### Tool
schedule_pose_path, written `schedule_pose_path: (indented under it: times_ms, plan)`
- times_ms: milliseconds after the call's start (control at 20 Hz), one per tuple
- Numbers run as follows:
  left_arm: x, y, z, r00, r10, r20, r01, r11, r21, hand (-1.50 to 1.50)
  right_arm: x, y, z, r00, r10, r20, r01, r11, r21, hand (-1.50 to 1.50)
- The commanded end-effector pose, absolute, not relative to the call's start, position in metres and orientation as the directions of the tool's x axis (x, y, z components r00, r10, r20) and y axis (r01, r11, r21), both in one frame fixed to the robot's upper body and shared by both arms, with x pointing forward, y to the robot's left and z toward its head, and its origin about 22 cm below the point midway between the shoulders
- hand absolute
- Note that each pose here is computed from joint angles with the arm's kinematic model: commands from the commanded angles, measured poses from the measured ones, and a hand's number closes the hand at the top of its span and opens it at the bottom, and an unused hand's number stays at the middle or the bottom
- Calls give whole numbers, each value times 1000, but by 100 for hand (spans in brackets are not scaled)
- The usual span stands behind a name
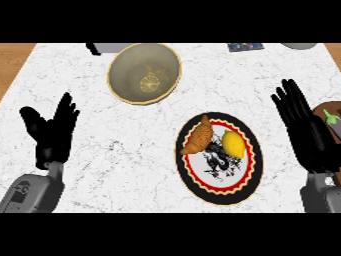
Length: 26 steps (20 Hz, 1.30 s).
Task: Pick the lemon from the plate and place it in the bowl
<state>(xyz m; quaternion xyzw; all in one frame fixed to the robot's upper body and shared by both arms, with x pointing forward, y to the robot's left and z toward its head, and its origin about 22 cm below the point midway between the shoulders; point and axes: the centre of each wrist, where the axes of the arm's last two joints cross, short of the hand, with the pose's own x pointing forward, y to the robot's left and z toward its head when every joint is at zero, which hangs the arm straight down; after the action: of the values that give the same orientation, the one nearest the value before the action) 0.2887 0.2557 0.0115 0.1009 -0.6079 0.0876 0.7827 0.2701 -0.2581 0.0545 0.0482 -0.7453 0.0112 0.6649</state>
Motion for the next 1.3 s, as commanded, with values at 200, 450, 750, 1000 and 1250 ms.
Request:
schedule_pose_path:
  times_ms: [200,450,750,1000,1250]
  plan:
    - [293,278,68,-108,6,994,-45,999,-11,0,312,-233,63,33,64,997,-171,984,-58,-150]
    - [282,264,56,-113,97,989,29,995,-94,0,306,-274,25,181,467,866,151,857,-493,-150]
    - [281,272,52,-130,90,987,33,996,-87,0,364,-268,54,64,653,755,149,742,-654,-150]
    - [276,285,57,-113,102,988,66,993,-95,0,381,-254,79,201,824,529,-140,559,-817,-150]
    - [282,281,61,-119,104,987,66,993,-97,0,397,-254,91,255,943,215,-555,325,-766,-150]
